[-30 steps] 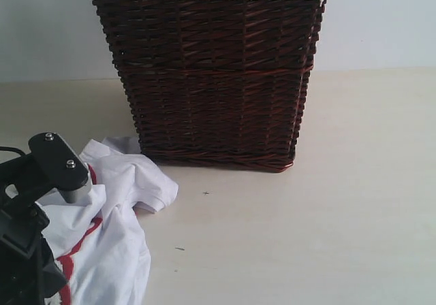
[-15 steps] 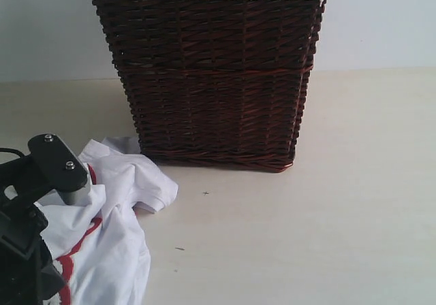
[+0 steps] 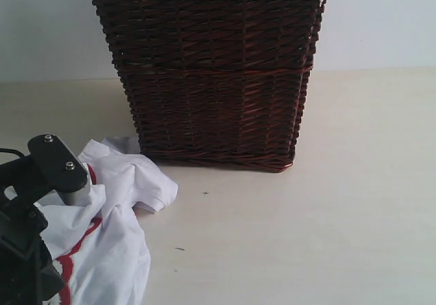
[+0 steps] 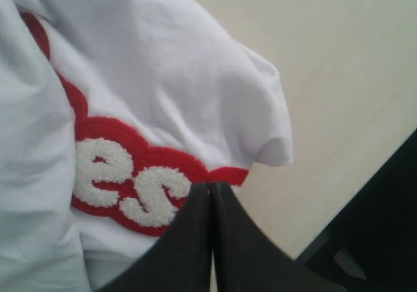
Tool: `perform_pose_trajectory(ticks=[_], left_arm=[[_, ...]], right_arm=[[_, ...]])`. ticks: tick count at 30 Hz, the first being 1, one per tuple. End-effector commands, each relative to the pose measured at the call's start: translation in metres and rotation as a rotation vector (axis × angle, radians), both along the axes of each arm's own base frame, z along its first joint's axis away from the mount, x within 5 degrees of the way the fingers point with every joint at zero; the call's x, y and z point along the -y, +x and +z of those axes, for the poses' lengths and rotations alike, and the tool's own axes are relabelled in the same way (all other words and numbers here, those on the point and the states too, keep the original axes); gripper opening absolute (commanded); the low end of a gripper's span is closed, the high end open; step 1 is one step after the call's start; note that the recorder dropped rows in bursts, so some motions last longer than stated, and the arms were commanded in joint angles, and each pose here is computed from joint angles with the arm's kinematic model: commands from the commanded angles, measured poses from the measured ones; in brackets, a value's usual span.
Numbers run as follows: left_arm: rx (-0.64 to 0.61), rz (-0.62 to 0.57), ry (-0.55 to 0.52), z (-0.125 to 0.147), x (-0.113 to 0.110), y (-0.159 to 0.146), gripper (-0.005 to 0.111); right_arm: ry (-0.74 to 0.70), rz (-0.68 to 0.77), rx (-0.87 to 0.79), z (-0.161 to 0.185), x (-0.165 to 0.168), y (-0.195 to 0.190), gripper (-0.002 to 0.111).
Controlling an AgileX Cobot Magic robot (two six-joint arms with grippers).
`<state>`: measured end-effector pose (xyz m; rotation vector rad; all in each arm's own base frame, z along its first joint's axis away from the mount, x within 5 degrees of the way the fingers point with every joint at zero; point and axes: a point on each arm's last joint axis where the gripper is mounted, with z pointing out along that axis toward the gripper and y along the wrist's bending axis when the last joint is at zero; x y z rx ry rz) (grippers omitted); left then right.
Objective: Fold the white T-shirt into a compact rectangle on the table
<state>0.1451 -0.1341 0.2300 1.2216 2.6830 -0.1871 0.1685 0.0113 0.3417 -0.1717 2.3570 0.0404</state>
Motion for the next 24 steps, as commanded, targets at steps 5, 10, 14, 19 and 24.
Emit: perform_pose_trajectory(ticks=[5, 10, 14, 19, 24], left_arm=[[0.004, -0.004, -0.001, 0.001, 0.000, -0.002, 0.000], [0.005, -0.006, -0.001, 0.001, 0.000, -0.002, 0.000], [0.008, -0.006, -0.004, 0.001, 0.000, -0.001, 0.000], [0.010, -0.004, -0.006, 0.002, 0.000, -0.001, 0.000], [0.010, -0.004, -0.006, 0.002, 0.000, -0.001, 0.000]], right_arm=[[0.322, 0.508, 0.022, -0.049, -0.055, -0.013, 0.000], [0.264, 0.546, 0.056, -0.057, -0.078, -0.010, 0.000], [0.176, 0.554, 0.054, -0.077, -0.108, 0.005, 0.000], [0.108, 0.555, 0.062, -0.108, -0.153, 0.028, 0.000], [0.003, 0.662, 0.023, -0.139, -0.199, 0.052, 0.000]])
